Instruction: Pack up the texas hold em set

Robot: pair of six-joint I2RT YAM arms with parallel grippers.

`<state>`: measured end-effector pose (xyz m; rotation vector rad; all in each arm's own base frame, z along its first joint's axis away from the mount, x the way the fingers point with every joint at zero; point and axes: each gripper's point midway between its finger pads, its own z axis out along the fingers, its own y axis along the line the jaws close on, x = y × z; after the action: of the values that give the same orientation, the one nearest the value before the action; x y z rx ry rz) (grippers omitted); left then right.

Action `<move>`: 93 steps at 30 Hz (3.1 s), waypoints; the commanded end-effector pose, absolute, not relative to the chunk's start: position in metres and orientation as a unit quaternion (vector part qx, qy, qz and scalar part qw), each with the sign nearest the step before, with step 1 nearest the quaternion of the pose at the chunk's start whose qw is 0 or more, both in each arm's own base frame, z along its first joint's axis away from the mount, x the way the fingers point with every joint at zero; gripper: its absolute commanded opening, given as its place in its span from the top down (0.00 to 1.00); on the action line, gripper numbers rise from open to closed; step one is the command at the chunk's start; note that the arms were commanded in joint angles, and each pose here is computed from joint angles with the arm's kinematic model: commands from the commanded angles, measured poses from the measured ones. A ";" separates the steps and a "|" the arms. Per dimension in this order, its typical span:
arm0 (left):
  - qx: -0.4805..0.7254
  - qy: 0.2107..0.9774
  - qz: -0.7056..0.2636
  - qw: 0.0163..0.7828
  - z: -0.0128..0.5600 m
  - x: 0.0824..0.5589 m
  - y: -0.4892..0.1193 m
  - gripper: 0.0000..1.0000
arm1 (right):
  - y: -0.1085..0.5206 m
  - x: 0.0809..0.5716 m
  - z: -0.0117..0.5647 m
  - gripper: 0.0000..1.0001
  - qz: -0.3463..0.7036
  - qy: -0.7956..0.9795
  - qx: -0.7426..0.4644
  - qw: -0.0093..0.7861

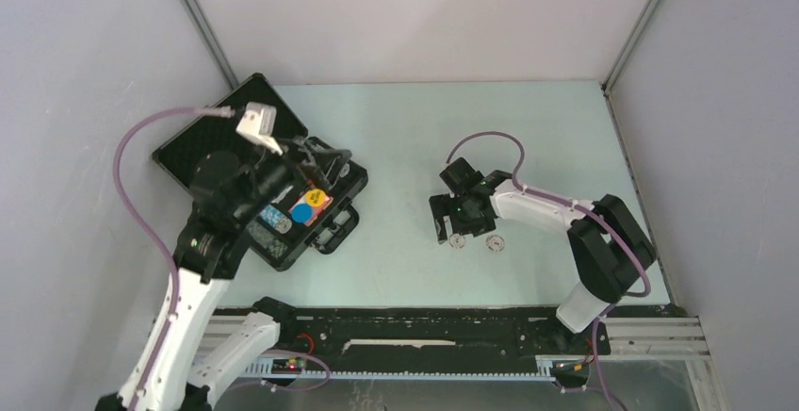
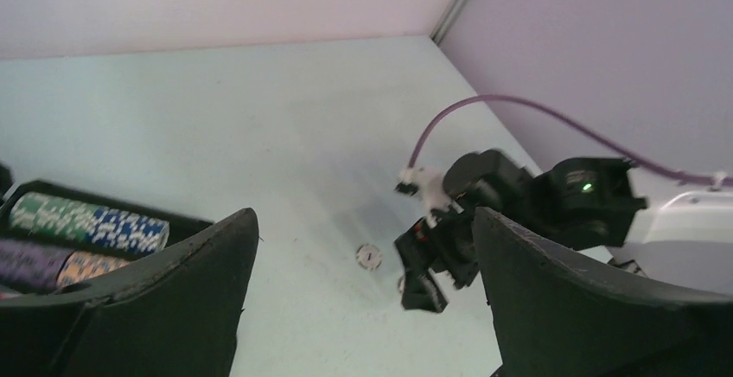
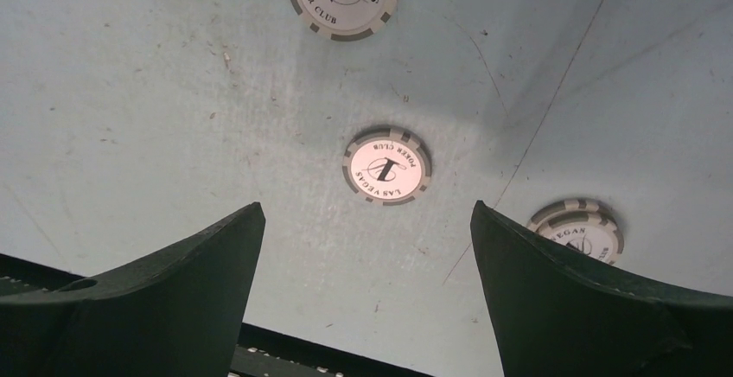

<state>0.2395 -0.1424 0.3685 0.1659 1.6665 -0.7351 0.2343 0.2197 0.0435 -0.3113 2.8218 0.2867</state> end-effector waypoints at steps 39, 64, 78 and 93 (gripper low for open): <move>0.093 0.695 -0.247 0.669 0.408 0.267 -0.138 0.00 | 0.230 0.224 -0.009 0.34 -0.003 0.975 -0.191 0.111; 0.083 0.689 -0.258 0.673 0.413 0.265 -0.131 0.00 | 0.228 0.211 0.003 0.41 0.022 0.975 -0.190 0.111; 0.085 0.691 -0.262 0.668 0.411 0.266 -0.133 0.00 | 0.229 0.218 0.004 0.49 0.020 0.974 -0.189 0.126; 0.084 0.690 -0.267 0.667 0.411 0.265 -0.134 0.00 | 0.209 0.234 0.044 0.59 0.015 0.969 -0.151 0.197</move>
<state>0.2635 -0.1325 0.4117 0.1918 1.5728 -0.5870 0.2274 0.2212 0.0220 -0.5023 2.7714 0.0530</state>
